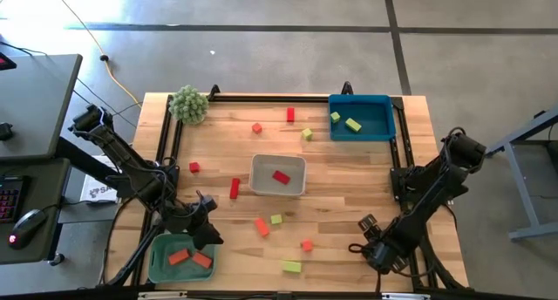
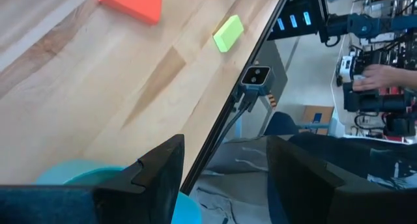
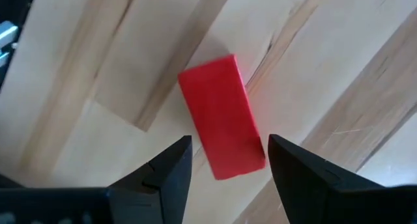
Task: Sort & place blocks by color
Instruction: Put the red wooden block into the white bin
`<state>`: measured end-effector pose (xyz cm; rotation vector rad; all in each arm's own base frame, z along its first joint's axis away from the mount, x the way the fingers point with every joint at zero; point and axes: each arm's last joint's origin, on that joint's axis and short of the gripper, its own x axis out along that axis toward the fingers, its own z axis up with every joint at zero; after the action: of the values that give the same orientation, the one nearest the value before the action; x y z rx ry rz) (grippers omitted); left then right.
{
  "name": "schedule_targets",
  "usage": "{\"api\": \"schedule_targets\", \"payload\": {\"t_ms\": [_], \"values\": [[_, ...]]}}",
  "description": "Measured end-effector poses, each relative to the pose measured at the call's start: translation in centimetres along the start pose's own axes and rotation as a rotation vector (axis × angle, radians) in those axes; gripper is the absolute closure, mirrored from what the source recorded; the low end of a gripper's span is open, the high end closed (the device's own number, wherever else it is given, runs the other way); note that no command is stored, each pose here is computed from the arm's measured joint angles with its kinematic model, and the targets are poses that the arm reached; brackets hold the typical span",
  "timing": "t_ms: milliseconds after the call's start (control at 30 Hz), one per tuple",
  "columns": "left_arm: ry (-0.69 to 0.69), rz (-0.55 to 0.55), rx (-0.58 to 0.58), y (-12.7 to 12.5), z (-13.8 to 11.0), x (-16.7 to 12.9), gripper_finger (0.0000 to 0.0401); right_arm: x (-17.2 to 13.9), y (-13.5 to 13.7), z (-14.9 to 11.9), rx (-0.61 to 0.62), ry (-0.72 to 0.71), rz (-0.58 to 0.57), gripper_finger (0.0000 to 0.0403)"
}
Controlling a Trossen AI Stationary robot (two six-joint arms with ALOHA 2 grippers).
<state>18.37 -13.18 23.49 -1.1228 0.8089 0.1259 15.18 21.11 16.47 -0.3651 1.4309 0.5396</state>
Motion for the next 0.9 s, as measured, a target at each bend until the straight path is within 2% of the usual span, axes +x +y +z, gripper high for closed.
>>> {"api": "schedule_targets", "payload": {"t_ms": [300,367,533,700,900], "values": [[-0.002,0.000,0.000,0.0,0.0,0.0,0.0194,1.8,-0.5,-1.1,0.050,-0.008,0.003,0.0218],[-0.002,0.001,0.000,0.0,0.0,0.0,0.0194,1.9,-0.5,-1.2,0.085,-0.006,0.002,0.0232],[-0.010,0.001,0.000,0.0,0.0,0.0,0.0194,1.7,-0.4,-0.7,0.133,-0.035,0.020,0.0297],[-0.039,0.005,0.022,0.0,0.2,0.0,0.0194,1.6,-0.2,0.0,0.189,-0.096,0.062,0.0297],[-0.073,0.015,0.029,0.1,1.1,0.2,0.0194,1.6,-0.9,0.3,0.296,-0.093,0.073,0.0297]]}}
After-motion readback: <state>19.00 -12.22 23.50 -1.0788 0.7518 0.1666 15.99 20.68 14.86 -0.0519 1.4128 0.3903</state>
